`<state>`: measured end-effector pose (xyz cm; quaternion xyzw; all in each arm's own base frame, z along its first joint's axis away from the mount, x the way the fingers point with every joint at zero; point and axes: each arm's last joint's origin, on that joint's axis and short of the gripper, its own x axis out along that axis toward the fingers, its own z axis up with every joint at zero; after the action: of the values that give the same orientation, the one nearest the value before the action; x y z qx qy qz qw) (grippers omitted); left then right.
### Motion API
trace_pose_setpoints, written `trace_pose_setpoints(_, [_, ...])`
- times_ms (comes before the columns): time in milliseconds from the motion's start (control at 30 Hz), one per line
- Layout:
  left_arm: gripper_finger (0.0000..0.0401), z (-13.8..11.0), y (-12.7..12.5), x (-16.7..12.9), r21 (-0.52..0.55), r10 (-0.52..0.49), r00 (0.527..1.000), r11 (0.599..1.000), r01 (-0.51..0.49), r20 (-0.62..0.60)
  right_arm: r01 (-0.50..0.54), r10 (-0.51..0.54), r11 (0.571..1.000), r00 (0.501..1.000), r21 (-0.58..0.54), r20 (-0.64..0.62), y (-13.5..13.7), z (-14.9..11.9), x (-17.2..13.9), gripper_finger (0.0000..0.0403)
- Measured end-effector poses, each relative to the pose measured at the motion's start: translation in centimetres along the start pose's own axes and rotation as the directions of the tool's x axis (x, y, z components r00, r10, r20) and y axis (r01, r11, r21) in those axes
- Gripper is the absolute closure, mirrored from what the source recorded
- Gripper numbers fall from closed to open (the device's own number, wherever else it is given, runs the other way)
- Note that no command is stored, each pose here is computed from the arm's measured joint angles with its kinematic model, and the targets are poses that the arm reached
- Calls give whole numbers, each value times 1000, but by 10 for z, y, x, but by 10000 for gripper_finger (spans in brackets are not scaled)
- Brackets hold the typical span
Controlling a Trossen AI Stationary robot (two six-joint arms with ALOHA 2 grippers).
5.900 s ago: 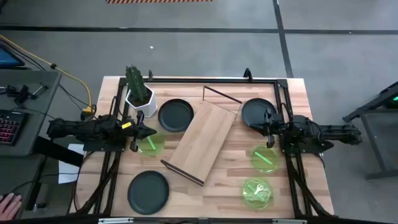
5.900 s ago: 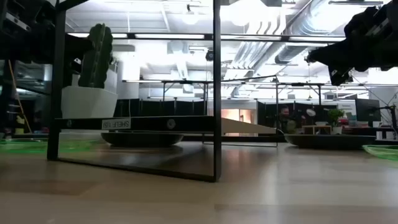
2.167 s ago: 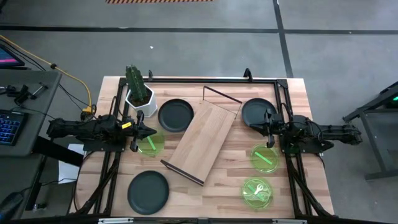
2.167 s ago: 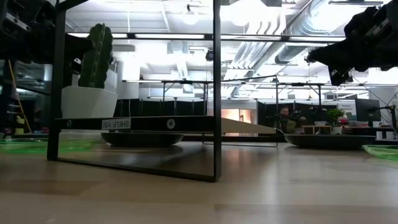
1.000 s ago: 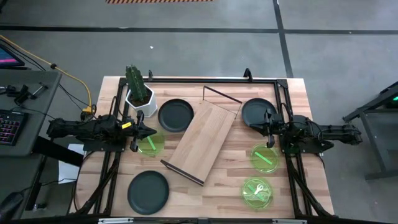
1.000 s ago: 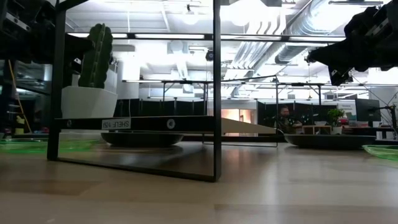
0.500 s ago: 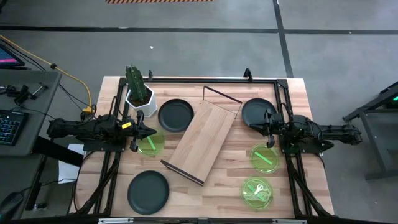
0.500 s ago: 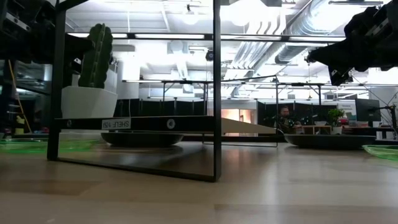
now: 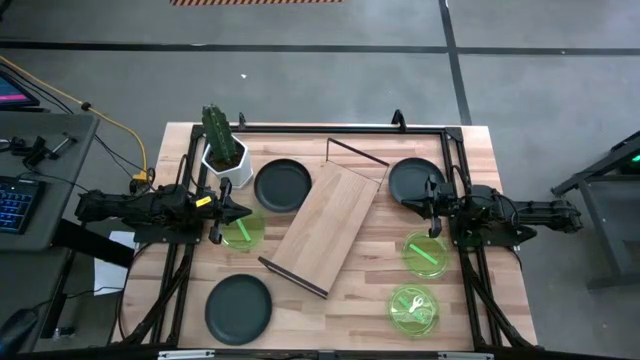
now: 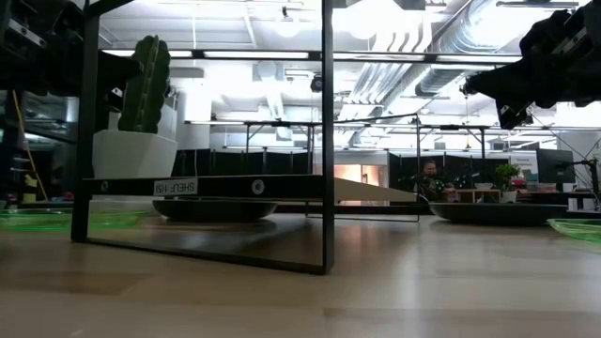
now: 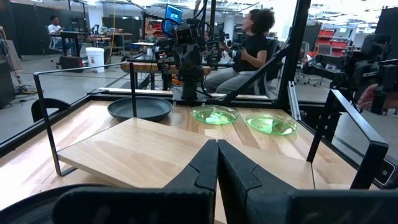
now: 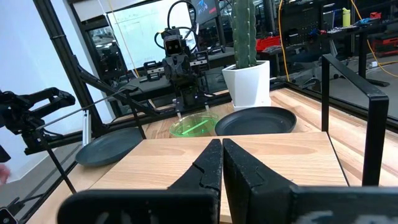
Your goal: Place and stack plates onto a shelf
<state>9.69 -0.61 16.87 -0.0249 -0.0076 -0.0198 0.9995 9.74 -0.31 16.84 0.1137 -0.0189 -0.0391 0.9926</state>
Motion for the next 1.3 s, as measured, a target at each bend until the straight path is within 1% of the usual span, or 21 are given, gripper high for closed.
trace_pose_setpoints(133, [401, 0, 0, 0, 0, 0, 1000, 1000, 0, 0, 0, 0, 1000, 1000, 8, 0, 0, 0, 0, 402])
trace_pose_setpoints(300, [401, 0, 0, 0, 0, 0, 1000, 1000, 0, 0, 5, -5, 988, 1000, 154, 3, 0, 0, 0, 402])
trace_pose_setpoints(367, [401, 0, 0, 0, 0, 0, 1000, 1000, 0, 0, 36, -47, 979, 998, 199, 51, -1, 4, 0, 402])
trace_pose_setpoints(433, [401, 0, 0, 0, 0, -1, 1000, 1000, 1, 0, 28, -67, 969, 986, 246, 153, 0, 14, -1, 402])
trace_pose_setpoints(467, [401, 0, 0, 0, 0, 0, 1000, 1000, 0, 0, 8, -58, 968, 979, 249, 197, 1, 18, -2, 402])
trace_pose_setpoints(500, [401, 0, 0, 0, 0, -1, 1000, 1000, 1, 0, -6, -46, 972, 976, 235, 213, 2, 23, -3, 402])
trace_pose_setpoints(567, [401, 0, 0, 0, 0, 0, 1000, 1000, 0, 0, -7, -40, 978, 975, 209, 220, 4, 32, -4, 402])
trace_pose_setpoints(600, [401, 0, 0, 0, 0, 0, 1000, 1000, 0, 0, 11, -54, 980, 976, 201, 209, 5, 36, -4, 402])
trace_pose_setpoints(667, [401, 0, 0, 0, 0, 0, 1000, 1000, 0, 0, 82, -107, 980, 985, 180, 134, 5, 40, -3, 397])
trace_pose_setpoints(733, [401, 0, 0, 0, 0, 0, 1000, 1000, 0, 0, 164, -169, 971, 986, 174, 15, 4, 39, 0, 384])
trace_pose_setpoints(833, [401, 0, 0, 0, 0, 0, 1000, 1000, 0, 0, 254, -224, 952, 959, 171, -175, 3, 36, 5, 350])
trace_pose_setpoints(867, [401, 0, 0, 0, 0, 0, 1000, 1000, 0, 0, 289, -243, 943, 937, 167, -251, 2, 32, 6, 336])
trace_pose_setpoints(933, [401, 0, 0, 0, 0, 0, 1000, 1000, 0, 0, 362, -279, 919, 876, 154, -393, 0, 21, 9, 309])
trace_pose_setpoints(1033, [401, 0, 0, 0, 0, 0, 1000, 1000, 0, 0, 444, -316, 886, 788, 133, -529, -3, 7, 13, 275])
trace_pose_setpoints(1133, [401, 0, 0, 0, 0, -1, 1000, 1000, 1, 0, 495, -345, 864, 720, 97, -602, -6, -7, 17, 254])
trace_pose_setpoints(1200, [401, 0, 0, 0, 0, 0, 1000, 1000, 0, 0, 525, -380, 850, 682, 55, -625, -8, -12, 20, 247])
trace_pose_setpoints(1300, [401, 0, 0, 0, 0, -1, 1000, 1000, 1, 0, 559, -432, 829, 650, 9, -626, -10, -16, 25, 242])
